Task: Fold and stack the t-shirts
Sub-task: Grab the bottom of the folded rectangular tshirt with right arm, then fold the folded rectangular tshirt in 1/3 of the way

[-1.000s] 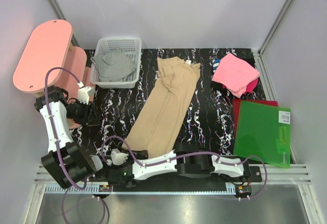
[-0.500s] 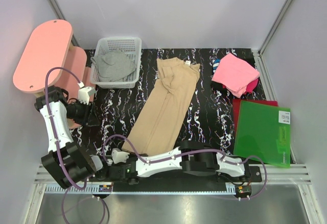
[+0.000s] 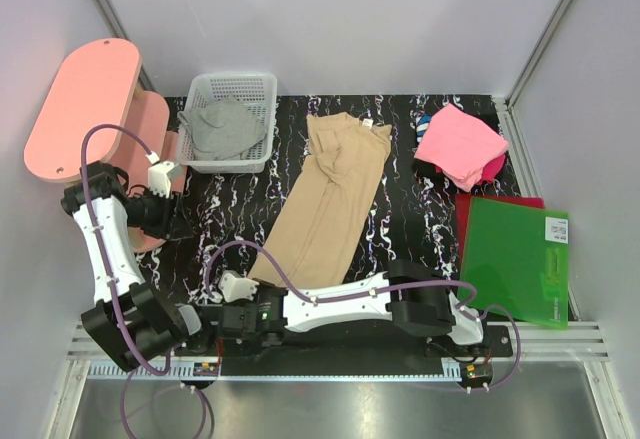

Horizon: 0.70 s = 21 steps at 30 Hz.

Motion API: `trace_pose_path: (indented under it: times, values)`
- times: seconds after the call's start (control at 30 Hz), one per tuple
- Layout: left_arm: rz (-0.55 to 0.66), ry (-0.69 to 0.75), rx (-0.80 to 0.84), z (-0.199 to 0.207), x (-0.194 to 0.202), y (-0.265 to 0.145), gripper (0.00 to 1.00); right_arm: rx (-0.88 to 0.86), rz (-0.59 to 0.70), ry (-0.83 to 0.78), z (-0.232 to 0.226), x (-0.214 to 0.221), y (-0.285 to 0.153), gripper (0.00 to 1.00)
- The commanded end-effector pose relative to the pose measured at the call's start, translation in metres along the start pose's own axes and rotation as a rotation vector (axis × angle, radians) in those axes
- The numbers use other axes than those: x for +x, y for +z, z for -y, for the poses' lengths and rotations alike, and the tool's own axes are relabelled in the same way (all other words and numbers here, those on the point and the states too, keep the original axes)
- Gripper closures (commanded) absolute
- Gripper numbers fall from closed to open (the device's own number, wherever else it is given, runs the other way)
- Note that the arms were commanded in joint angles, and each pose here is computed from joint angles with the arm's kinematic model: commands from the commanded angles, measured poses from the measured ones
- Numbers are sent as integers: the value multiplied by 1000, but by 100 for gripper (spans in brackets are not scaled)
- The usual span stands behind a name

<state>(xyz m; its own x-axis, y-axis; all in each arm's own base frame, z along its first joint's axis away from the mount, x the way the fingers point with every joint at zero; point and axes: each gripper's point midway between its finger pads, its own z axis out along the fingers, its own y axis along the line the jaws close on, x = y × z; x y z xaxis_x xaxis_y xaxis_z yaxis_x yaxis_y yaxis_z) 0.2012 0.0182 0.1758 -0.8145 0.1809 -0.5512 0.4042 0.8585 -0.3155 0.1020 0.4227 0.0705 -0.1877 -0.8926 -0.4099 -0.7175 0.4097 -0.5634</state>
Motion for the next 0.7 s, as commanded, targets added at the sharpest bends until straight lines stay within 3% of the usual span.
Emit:
trace_pose_path:
  times: [0.0, 0.43, 0.67]
  values:
    - [45, 10, 20, 8, -13, -7, 60, -37, 65, 61, 15, -24, -26, 100]
    - [48, 44, -4, 6, -17, -14, 60, -265, 46, 85, -11, -20, -61, 100]
    - [45, 37, 6, 4, -21, -14, 60, -150, 53, 201, 68, -27, -38, 100]
